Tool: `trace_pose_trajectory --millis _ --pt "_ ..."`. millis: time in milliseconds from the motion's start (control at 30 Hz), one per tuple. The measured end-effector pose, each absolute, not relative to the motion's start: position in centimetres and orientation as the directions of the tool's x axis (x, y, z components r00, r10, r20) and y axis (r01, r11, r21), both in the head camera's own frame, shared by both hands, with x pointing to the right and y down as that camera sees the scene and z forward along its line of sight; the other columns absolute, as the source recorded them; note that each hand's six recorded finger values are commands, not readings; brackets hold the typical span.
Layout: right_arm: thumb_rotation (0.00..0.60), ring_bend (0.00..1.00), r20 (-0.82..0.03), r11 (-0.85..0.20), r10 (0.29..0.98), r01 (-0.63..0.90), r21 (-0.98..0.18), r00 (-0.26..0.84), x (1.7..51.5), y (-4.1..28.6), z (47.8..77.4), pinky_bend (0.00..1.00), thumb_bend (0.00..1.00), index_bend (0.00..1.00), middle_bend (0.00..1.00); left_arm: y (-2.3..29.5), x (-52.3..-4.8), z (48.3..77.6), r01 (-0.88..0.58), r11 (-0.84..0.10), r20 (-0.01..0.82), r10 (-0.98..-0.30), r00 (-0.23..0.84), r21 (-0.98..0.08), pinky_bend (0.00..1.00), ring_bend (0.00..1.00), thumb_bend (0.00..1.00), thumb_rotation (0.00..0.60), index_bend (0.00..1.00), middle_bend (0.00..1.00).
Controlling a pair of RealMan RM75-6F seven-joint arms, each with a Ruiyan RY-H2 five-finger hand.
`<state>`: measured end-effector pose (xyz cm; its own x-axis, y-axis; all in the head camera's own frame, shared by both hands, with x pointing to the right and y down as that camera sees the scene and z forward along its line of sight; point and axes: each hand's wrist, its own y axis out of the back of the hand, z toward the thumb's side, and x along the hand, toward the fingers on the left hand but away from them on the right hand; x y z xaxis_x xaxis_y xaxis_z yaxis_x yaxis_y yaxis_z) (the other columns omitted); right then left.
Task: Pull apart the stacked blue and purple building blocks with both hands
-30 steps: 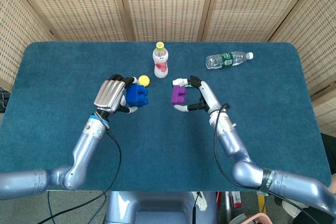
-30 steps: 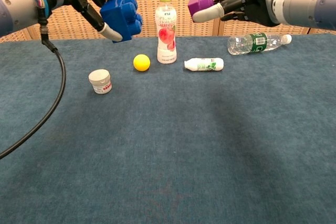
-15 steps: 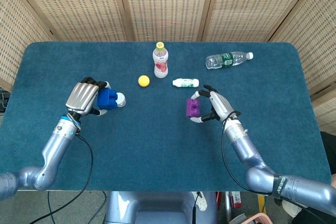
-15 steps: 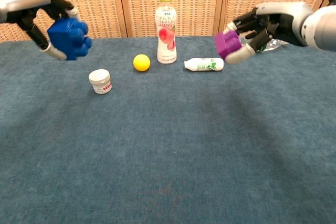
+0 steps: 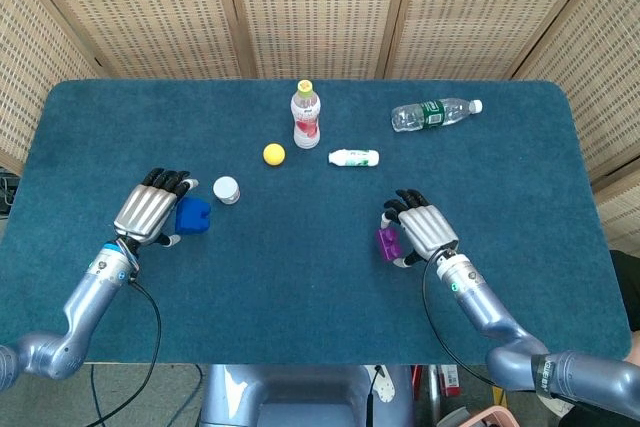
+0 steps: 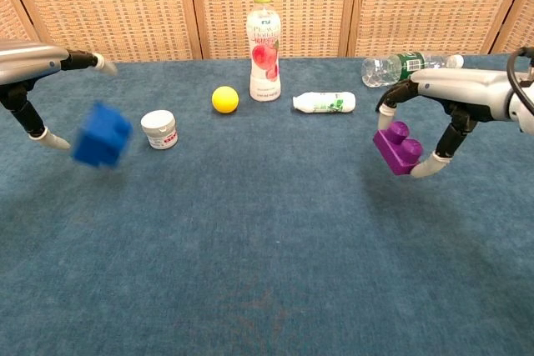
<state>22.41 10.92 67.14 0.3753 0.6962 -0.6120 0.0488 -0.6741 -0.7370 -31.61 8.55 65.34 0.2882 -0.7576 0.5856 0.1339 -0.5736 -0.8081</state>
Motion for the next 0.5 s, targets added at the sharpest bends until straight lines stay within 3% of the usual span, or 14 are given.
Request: trace_pose_trajectory --millis 233,500 --pt "0.600 0.00 -0.566 -0.637 0.733 0.090 -0.765 0.377 22.8 10.7 64.4 0.00 0.00 0.07 0.01 8.0 -32.9 62.1 0.037 -0.569 0.555 -0.784 0.278 -0.822 0.00 0.00 0.00 0.600 0.00 0.00" --pt "0.600 0.00 -0.407 -0.475 0.843 0.129 -0.871 0.352 28.0 11.4 59.7 0.00 0.00 0.07 0.01 9.4 -39.4 56.8 -0.132 -0.430 0.413 -0.900 0.143 -0.893 0.00 0.00 0.00 0.600 0.00 0.00"
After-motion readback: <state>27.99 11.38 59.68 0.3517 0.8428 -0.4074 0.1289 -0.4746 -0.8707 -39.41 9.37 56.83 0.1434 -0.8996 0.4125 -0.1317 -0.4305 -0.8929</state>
